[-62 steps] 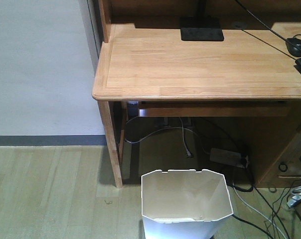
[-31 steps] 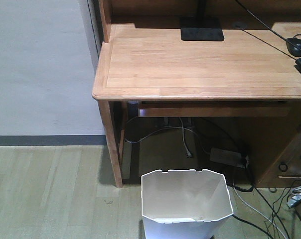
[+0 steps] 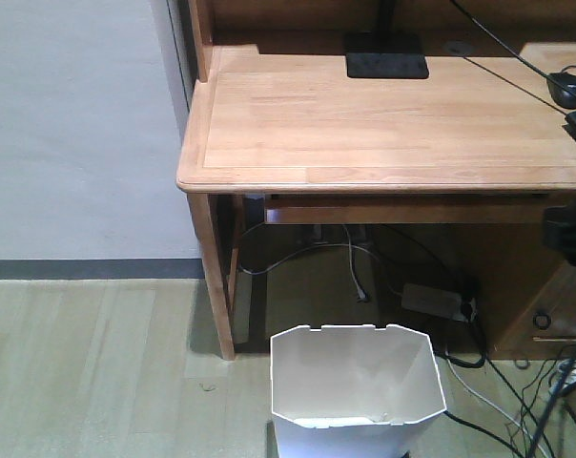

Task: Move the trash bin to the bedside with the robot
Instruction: 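Lower the right gripper toward the rim of the white trash bin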

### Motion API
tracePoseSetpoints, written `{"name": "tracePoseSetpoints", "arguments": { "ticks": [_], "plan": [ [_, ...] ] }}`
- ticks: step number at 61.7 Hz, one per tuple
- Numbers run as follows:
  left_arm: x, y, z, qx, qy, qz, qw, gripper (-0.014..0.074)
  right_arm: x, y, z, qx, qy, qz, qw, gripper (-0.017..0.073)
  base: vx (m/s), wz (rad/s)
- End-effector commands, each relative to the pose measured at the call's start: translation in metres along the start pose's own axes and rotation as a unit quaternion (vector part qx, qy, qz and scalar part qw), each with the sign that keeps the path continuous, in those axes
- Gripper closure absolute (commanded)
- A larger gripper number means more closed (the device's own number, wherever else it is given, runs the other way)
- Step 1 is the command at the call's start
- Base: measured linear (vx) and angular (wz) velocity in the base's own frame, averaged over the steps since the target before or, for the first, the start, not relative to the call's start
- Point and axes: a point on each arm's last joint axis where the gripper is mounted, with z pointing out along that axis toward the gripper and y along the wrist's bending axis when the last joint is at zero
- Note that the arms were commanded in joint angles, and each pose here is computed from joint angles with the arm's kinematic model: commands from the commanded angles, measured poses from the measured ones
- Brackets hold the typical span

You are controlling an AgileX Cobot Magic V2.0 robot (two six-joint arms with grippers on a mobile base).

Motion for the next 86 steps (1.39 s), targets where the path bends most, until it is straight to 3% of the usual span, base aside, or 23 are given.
{"name": "tracePoseSetpoints", "arguments": {
  "ticks": [1,13,27,34,44,58,67,73,86],
  "plan": [
    [-0.003,0.0,0.0,0.002,-0.034,-0.005,0.999,0.0599,-0.02,0.0,0.012,-0.009,0.017,-0.028,0.999,0.0047,0.0,0.0],
    [-0.003,0.0,0.0,0.002,-0.034,-0.005,0.999,0.0599,-0.031,0.004,0.053,-0.053,0.082,-0.043,0.994,0.0047,0.0,0.0],
    [-0.003,0.0,0.0,0.002,-0.034,-0.005,0.999,0.0599,-0.019,-0.028,0.125,-0.065,0.152,0.032,0.986,0.0047,0.0,0.0],
    [-0.003,0.0,0.0,0.002,-0.034,-0.005,0.999,0.0599,-0.003,-0.044,0.161,-0.066,0.17,0.05,0.982,0.0047,0.0,0.0],
    [-0.003,0.0,0.0,0.002,-0.034,-0.005,0.999,0.0599,0.024,-0.052,0.21,-0.055,0.191,0.022,0.98,0.0047,0.0,0.0],
    [-0.003,0.0,0.0,0.002,-0.034,-0.005,0.999,0.0599,0.075,-0.058,0.266,-0.04,0.236,0.005,0.971,0.0046,0.0,0.0],
    [-0.003,0.0,0.0,0.002,-0.034,-0.005,0.999,0.0599,0.104,-0.055,0.297,-0.071,0.277,-0.015,0.958,0.003,0.0,0.0],
    [-0.003,0.0,0.0,0.002,-0.034,-0.005,0.999,0.0599,0.117,-0.053,0.317,-0.093,0.293,-0.005,0.952,0.0018,0.0,0.0],
    [-0.003,0.0,0.0,0.002,-0.034,-0.005,0.999,0.0599,0.143,-0.055,0.353,-0.085,0.313,0.027,0.946,0.0006,0.0,0.0]
  ]
}}
